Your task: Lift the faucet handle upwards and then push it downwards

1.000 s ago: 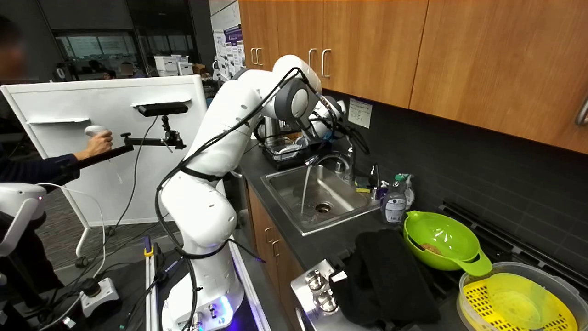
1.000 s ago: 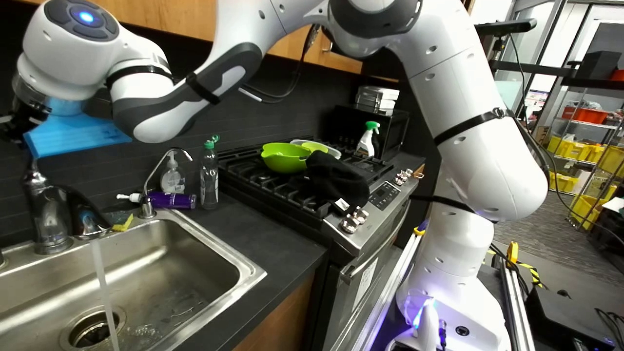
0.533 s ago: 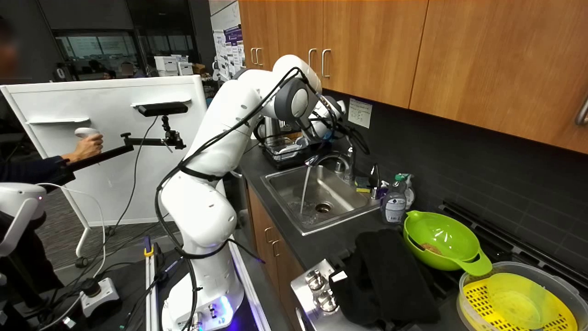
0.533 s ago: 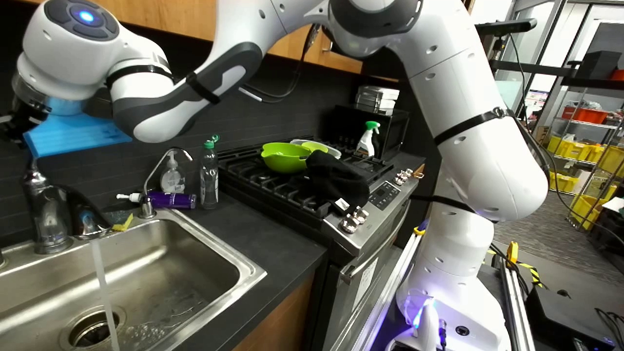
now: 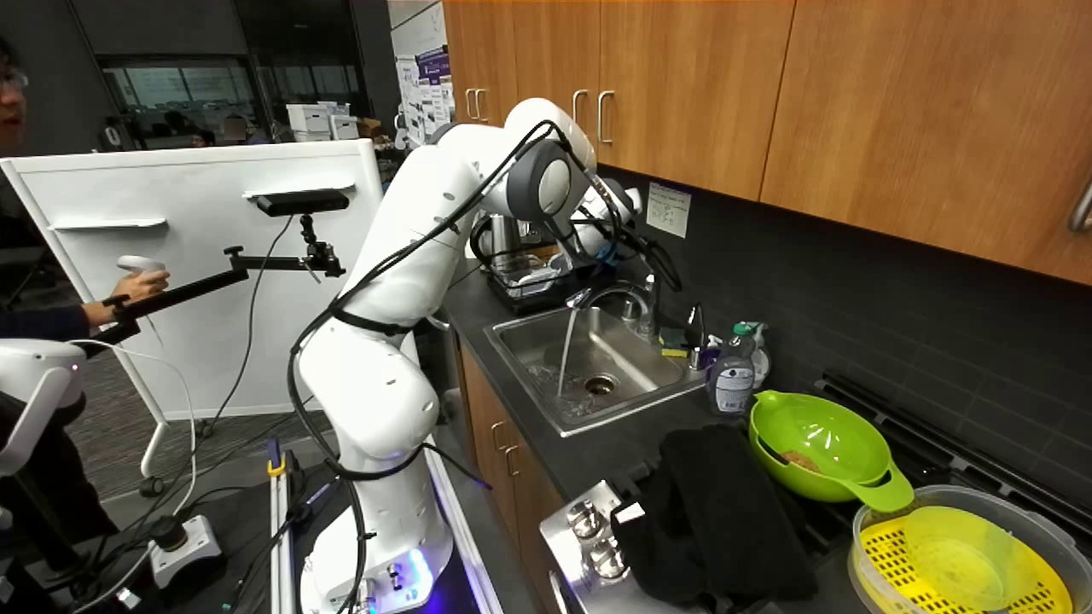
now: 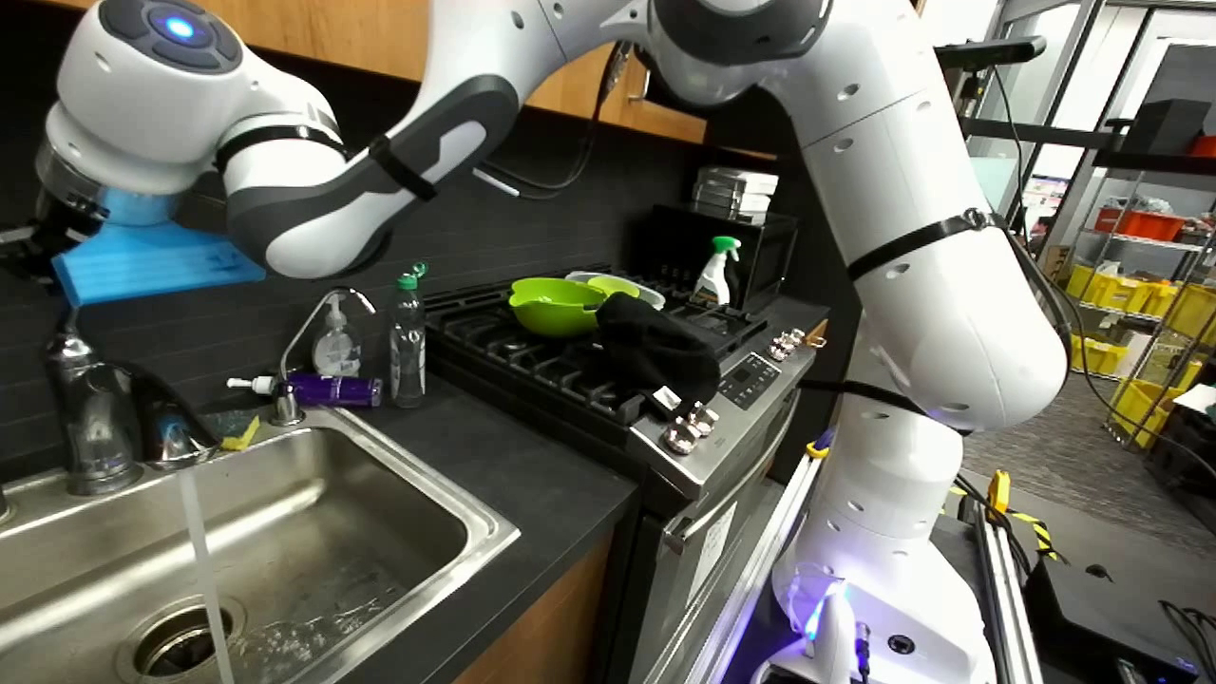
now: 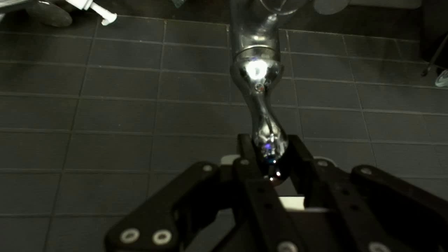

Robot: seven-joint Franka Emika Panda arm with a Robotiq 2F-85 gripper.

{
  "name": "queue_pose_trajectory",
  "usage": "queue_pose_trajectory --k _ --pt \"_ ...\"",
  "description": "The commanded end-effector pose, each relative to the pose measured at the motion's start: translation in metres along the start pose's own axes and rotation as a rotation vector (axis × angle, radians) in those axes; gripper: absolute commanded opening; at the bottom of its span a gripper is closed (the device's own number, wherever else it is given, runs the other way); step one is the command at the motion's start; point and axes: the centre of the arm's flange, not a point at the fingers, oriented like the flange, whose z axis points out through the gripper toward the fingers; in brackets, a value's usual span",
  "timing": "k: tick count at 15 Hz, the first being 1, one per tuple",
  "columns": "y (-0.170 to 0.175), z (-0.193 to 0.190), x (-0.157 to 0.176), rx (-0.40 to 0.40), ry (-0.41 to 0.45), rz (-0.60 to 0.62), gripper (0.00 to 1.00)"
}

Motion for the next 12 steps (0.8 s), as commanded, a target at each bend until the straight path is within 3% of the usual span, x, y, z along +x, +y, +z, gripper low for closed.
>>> queue_pose_trajectory --k 1,12 --pt "0.023 -0.014 -0.014 -0.030 -0.043 0.026 0.07" --pt "0.016 -0.023 -0.054 -0.012 -0.132 0.038 0.07"
